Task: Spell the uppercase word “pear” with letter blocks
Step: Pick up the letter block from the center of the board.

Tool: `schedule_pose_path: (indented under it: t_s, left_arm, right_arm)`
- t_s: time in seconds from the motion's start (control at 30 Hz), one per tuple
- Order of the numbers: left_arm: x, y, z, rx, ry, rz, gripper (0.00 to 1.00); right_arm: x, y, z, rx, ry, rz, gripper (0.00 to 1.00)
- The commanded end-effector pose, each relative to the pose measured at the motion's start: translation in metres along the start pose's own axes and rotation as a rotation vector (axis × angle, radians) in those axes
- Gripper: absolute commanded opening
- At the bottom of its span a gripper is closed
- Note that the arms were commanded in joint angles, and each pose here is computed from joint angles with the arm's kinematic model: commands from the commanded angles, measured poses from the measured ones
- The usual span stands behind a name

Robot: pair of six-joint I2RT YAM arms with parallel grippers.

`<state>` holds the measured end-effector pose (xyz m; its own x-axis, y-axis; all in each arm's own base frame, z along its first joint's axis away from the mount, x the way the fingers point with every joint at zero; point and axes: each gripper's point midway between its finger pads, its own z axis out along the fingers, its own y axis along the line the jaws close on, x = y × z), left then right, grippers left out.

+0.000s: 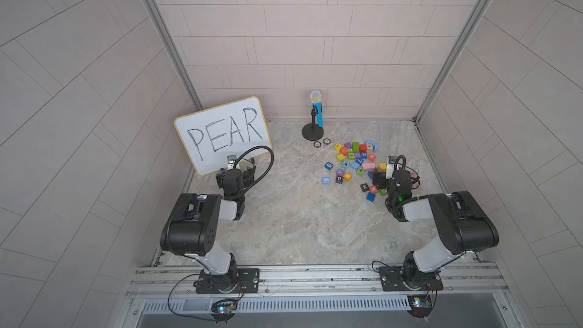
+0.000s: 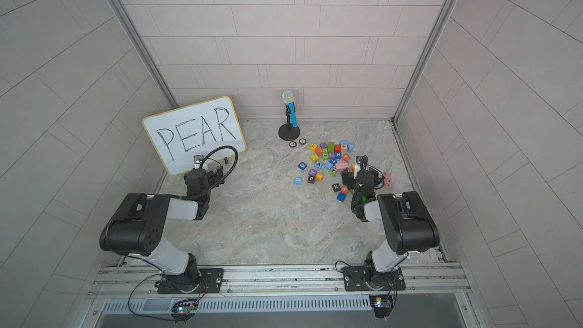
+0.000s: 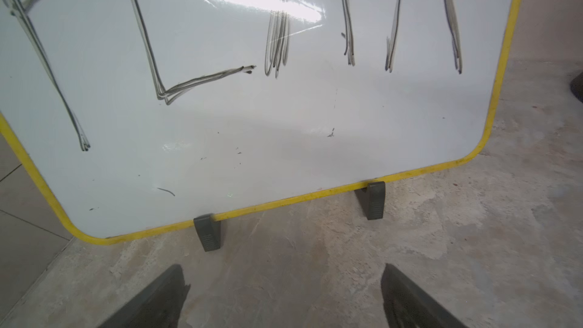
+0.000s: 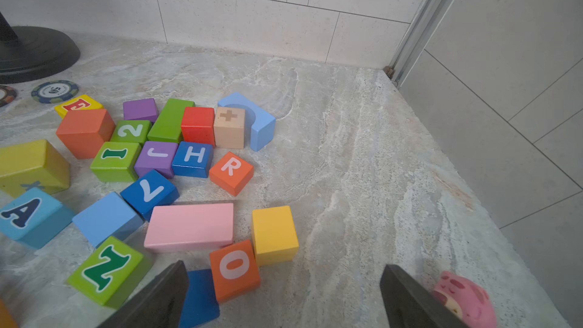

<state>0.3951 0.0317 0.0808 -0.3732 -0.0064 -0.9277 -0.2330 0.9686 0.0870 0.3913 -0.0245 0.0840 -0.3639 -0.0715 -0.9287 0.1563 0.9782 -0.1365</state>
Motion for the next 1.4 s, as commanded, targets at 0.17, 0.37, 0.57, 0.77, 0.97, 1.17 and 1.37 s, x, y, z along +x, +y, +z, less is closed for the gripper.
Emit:
schedule_pose_path:
  t_s: [0.17,0.37,0.57,0.77,0.97,1.17,1.37]
  left_arm:
    - [-0.006,-0.007,-0.002,0.050,-0.020,0.010,1.00]
    - [-0.006,-0.007,-0.002,0.051,-0.019,0.010,1.00]
    - [-0.006,-0.006,-0.001,0.050,-0.018,0.007,1.00]
    - [-0.006,-0.007,-0.001,0.058,-0.015,0.004,1.00]
    - [-0.010,-0.005,-0.004,0.039,-0.021,0.012,1.00]
    - [-0.051,0.006,-0.029,-0.129,-0.008,0.058,1.00]
    - [-0.097,-0.028,-0.072,-0.041,-0.065,-0.041,1.00]
  right_arm:
    - [-0.008,0.000,0.000,0.006,-0.024,0.002,1.00]
    - [-0.008,0.000,0.000,0.005,-0.022,0.001,1.00]
    - [-0.008,0.000,0.000,0.005,-0.023,0.001,1.00]
    - [-0.008,-0.003,0.000,0.002,-0.024,0.015,1.00]
    - [-0.010,-0.003,-0.001,0.001,-0.036,0.018,1.00]
    - [-0.055,-0.011,-0.037,0.063,-0.084,-0.001,1.00]
    - [-0.091,0.012,-0.068,-0.025,-0.078,0.139,1.00]
